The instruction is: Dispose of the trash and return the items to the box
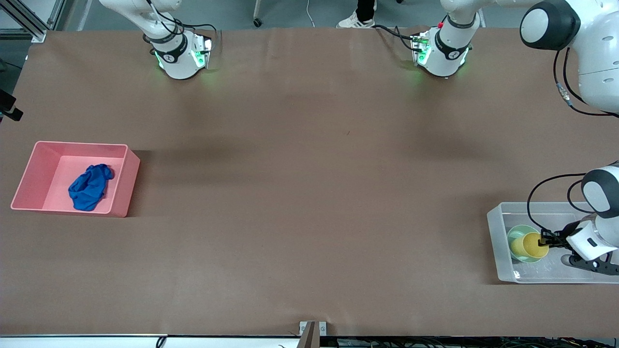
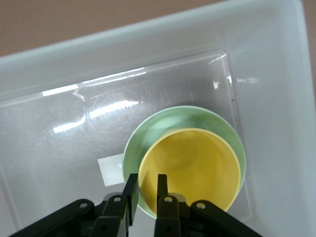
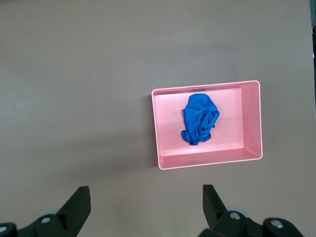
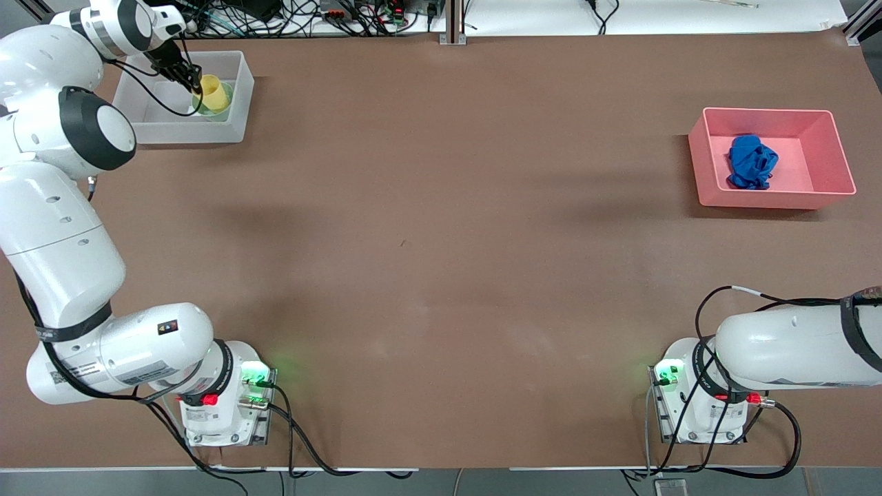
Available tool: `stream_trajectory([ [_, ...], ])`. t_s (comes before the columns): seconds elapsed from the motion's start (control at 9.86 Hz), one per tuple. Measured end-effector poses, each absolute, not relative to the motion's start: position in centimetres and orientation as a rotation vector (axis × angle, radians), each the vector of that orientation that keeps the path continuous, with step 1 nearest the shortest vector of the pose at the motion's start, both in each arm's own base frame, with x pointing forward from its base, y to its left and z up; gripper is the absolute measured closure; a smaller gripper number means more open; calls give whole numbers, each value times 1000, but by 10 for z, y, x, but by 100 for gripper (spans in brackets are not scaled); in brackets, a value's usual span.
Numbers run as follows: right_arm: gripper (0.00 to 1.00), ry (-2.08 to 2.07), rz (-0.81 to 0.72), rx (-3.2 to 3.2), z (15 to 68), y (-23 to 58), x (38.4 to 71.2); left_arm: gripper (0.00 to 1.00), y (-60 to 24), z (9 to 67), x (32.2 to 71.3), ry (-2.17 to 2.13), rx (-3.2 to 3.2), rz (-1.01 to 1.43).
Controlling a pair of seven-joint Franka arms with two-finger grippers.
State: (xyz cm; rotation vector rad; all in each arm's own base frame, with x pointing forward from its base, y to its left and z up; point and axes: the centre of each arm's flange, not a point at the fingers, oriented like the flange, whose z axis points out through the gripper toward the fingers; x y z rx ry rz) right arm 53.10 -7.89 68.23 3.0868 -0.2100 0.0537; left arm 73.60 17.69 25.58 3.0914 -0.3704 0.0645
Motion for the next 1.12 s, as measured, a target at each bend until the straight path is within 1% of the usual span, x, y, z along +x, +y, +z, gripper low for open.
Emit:
stream_trajectory([
  [0.1, 0, -210, 54, 3087, 682, -79, 531, 61, 176, 256, 736, -365, 3091, 64],
  [0.2, 0, -210, 54, 3087, 682, -79, 531, 45, 172, 260, 738, -346, 3093, 76],
  [0.3, 0, -211, 53, 3087, 682, -79, 531, 31, 166, 275, 741, -341, 3095, 99],
  [0.41, 0, -211, 53, 3087, 682, -79, 531, 18, 155, 299, 743, -350, 3097, 116],
  [0.51, 0, -212, 53, 3087, 682, -80, 531, 2, 141, 331, 743, -354, 3097, 124],
  [0.61, 0, -212, 53, 3087, 682, -80, 531, 0, 125, 369, 740, -354, 3093, 131],
  [0.81, 0, -212, 52, 3087, 682, -80, 531, 0, 88, 443, 724, -314, 3075, 114],
  [1.12, 0, -212, 52, 3087, 682, -80, 531, 0, 46, 528, 691, -269, 3068, 93],
])
